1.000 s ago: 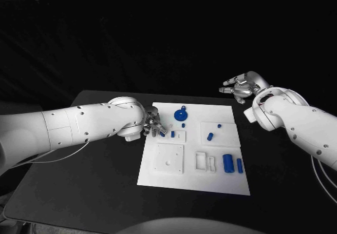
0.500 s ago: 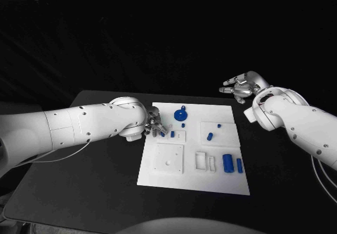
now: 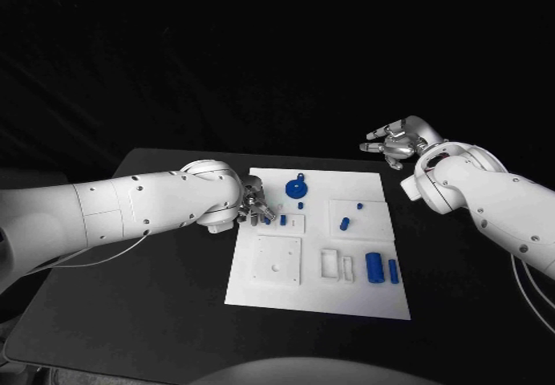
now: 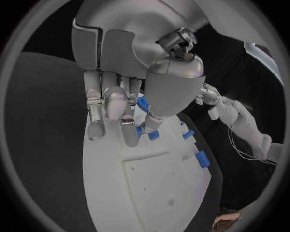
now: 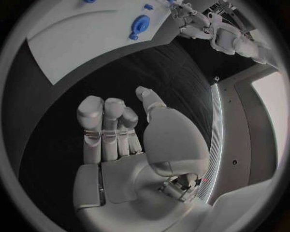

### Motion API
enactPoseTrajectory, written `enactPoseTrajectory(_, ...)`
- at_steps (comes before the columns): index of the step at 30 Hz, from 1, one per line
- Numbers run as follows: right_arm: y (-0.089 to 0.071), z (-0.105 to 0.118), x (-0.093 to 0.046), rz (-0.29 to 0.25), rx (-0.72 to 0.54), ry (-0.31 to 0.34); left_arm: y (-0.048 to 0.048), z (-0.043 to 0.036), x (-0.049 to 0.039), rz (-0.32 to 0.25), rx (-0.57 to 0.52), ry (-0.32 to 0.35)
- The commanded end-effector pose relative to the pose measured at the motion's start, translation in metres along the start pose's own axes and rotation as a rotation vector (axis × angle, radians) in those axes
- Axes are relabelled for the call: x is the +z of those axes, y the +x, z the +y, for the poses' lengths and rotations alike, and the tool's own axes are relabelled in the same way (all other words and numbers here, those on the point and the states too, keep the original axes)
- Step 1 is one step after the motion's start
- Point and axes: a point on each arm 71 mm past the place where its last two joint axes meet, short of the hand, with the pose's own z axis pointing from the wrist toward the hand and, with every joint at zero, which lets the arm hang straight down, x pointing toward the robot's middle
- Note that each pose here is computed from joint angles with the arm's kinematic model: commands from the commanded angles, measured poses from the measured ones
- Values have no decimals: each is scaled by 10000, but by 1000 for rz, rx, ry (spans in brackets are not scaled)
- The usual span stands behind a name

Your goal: Assemble the parts on the task board

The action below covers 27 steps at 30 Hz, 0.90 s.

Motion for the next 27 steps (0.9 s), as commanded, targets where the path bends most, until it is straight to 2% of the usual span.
enactPoseTrajectory(1,4,3,-2,9,-6,-10,131,-8,15,53,39,-8)
enactPoseTrajectory(27,7,36,-23,1,-1,-28,134,36,44,63,42,-28)
